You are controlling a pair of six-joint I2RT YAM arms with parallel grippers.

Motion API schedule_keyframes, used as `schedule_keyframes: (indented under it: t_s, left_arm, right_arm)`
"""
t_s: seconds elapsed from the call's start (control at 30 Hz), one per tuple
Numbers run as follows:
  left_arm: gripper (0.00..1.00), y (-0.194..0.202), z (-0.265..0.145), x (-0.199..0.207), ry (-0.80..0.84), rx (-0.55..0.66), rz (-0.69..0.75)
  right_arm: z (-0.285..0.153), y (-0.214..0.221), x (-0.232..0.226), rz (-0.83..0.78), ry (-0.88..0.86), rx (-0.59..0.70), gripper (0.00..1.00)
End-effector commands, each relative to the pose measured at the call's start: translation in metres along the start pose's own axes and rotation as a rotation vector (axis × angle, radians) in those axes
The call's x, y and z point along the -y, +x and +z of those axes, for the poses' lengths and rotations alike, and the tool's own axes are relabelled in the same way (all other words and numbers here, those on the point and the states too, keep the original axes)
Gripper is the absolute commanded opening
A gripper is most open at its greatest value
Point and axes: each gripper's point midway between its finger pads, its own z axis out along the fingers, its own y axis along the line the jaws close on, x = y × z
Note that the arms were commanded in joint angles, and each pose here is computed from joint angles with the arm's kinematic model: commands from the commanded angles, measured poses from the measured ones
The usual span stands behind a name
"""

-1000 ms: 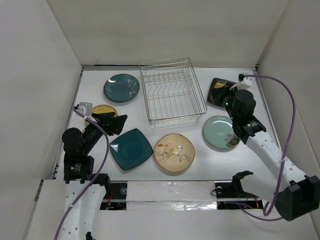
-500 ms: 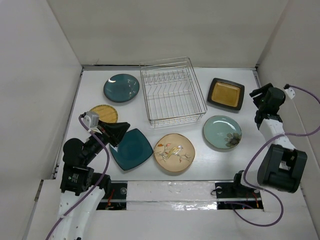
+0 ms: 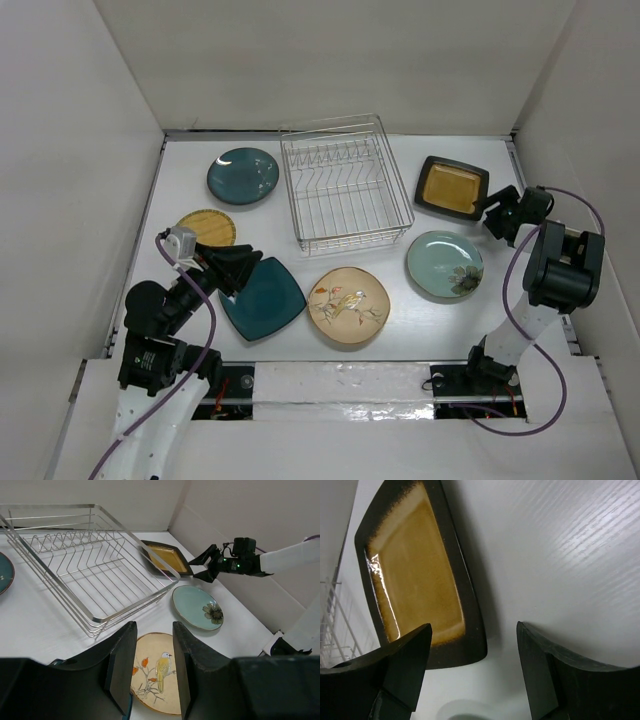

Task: Load the plates into the dish rack

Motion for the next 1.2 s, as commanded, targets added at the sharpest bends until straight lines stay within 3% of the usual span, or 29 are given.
schedule_keyframes:
  t_s: [0.0, 0.27, 0.37, 0.4, 0.47, 0.5, 0.63, 0.9, 1.17]
  left_arm:
    - [0.32, -0.007, 0.000, 0.004, 0.015, 0.031, 0.020]
    - [0.32, -0.008, 0.000, 0.002, 0.003, 0.037, 0.018]
    - [0.32, -0.008, 0.000, 0.000, -0.005, 0.038, 0.014]
    - [0.32, -0.008, 0.000, 0.000, -0.005, 0.038, 0.015]
    - [0.32, -0.008, 0.000, 0.000, -0.008, 0.039, 0.015]
    - [0.32, -0.008, 0.000, -0.001, -0.010, 0.039, 0.015]
    - [0.33, -0.007, 0.001, -0.002, -0.016, 0.037, 0.013]
    - [0.33, -0.006, 0.003, -0.004, -0.020, 0.031, 0.006]
    - [0.33, -0.008, 0.002, -0.004, -0.025, 0.040, 0.009]
  right_arm:
    - [0.007, -0.007, -0.033, 0.012, -0.147, -0.030, 0.72]
    - [0.029, 0.010, -0.034, 0.132, -0.224, -0.100, 0.61]
    - [0.030, 0.010, -0.035, 0.184, -0.252, -0.078, 0.50]
    - [0.029, 0.012, -0.034, 0.211, -0.256, -0.078, 0.39]
    - [0.029, 0.008, -0.035, 0.215, -0.267, -0.044, 0.29]
    - [0.028, 0.005, -0.036, 0.217, -0.272, -0.033, 0.18]
    - [0.013, -0.008, -0.052, 0.218, -0.340, 0.035, 0.01]
    - [-0.064, -0.064, -0.132, 0.184, -0.551, 0.273, 0.00]
    - [-0.149, -0.109, -0.223, -0.009, -0.503, 0.540, 0.00]
